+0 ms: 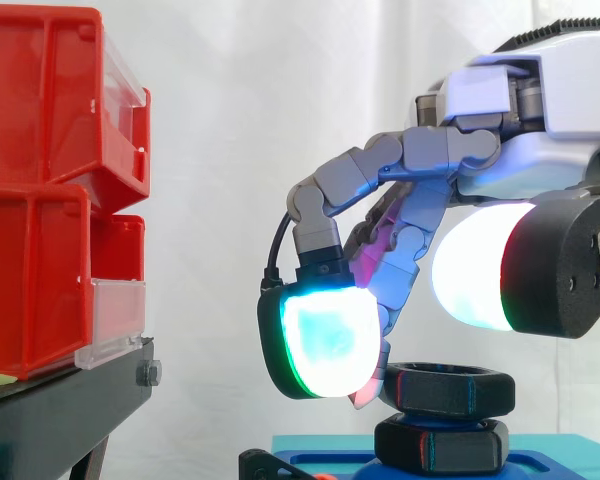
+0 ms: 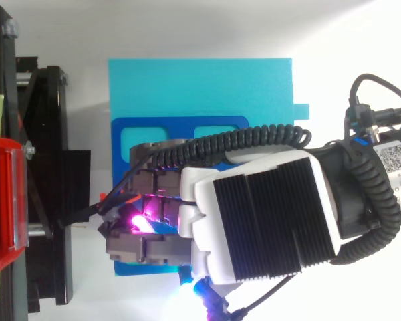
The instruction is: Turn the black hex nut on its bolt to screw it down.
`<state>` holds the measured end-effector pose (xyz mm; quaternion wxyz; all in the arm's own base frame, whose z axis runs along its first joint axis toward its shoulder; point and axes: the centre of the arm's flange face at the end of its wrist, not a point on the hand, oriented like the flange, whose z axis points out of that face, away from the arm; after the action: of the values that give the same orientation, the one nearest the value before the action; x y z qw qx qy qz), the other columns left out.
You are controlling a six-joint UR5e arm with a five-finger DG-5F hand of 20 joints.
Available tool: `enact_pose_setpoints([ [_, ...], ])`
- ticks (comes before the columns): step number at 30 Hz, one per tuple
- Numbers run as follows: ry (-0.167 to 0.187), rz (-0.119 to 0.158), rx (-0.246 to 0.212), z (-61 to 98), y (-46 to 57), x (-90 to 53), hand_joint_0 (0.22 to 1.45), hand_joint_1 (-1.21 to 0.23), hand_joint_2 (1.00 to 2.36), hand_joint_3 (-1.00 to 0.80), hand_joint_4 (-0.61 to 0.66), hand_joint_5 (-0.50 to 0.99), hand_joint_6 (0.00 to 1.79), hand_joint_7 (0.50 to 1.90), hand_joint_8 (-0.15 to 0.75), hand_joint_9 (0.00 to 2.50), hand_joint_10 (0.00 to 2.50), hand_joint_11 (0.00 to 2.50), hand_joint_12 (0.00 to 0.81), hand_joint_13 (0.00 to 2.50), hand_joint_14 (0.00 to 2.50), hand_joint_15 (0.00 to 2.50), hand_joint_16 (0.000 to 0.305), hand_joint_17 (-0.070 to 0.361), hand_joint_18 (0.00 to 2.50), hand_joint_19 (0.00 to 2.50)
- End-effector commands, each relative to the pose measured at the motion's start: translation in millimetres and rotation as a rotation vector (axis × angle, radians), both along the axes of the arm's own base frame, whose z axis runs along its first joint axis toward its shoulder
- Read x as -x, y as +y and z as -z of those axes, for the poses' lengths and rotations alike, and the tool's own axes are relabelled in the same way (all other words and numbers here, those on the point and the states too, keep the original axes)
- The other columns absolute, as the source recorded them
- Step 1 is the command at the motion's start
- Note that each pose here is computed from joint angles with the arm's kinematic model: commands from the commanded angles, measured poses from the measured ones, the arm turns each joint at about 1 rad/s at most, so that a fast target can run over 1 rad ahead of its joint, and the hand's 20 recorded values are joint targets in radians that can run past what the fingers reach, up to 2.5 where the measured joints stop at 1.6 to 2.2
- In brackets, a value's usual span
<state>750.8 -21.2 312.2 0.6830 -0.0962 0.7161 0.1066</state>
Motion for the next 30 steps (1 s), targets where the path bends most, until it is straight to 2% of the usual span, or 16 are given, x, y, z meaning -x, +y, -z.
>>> enact_pose_setpoints([
  [1,-0.005,-0.002,-0.002,-0.9,0.3,-0.6,0.55,-0.35,1.00,-0.50,0.31,-0.02,0.50,1.16,0.304,1.11,0.01,0.30,0.312,0.90,0.01,0.22,0.037,0.083,0.78,0.34],
  [6,-0.010,0.001,0.001,-0.8,-3.0,-0.8,0.55,-0.35,1.00,-0.50,0.30,-0.02,0.50,1.16,0.303,1.11,0.01,0.31,0.312,0.90,0.01,0.23,0.037,0.084,0.77,0.34],
  [9,-0.007,0.003,0.001,-0.5,-5.2,-0.3,0.55,-0.36,1.00,-0.50,0.27,-0.02,0.50,1.23,0.310,1.11,0.01,0.31,0.311,0.90,0.01,0.23,0.037,0.083,0.77,0.34],
  [10,-0.007,0.003,0.002,-0.5,-5.2,-0.3,0.55,-0.37,1.00,-0.50,0.23,-0.02,0.50,1.29,0.309,1.11,0.01,0.32,0.310,0.90,0.01,0.23,0.037,0.084,0.77,0.34],
  [13,-0.010,0.003,0.006,-0.6,-6.1,-0.4,0.54,-0.40,1.00,-0.50,0.23,-0.03,0.50,1.38,0.307,1.09,0.01,0.32,0.315,0.90,0.01,0.23,0.038,0.085,0.78,0.34],
  [19,-0.009,0.001,0.008,-0.5,-6.0,-0.2,0.54,-0.45,1.00,-0.50,0.24,-0.03,0.52,1.36,0.306,1.08,0.01,0.33,0.316,0.89,0.01,0.22,0.038,0.085,0.77,0.34],
  [27,-0.005,-0.022,0.062,1.3,-5.4,2.5,0.55,-0.46,1.00,-0.50,0.22,-0.02,0.59,1.31,0.306,1.08,0.01,0.33,0.311,0.89,0.01,0.23,0.037,0.083,0.77,0.34],
  [30,-0.004,-0.022,0.066,1.6,-9.4,3.2,0.55,-0.46,1.00,-0.50,0.21,-0.02,0.60,1.32,0.305,1.08,0.01,0.34,0.310,0.89,0.01,0.22,0.037,0.083,0.77,0.34],
])
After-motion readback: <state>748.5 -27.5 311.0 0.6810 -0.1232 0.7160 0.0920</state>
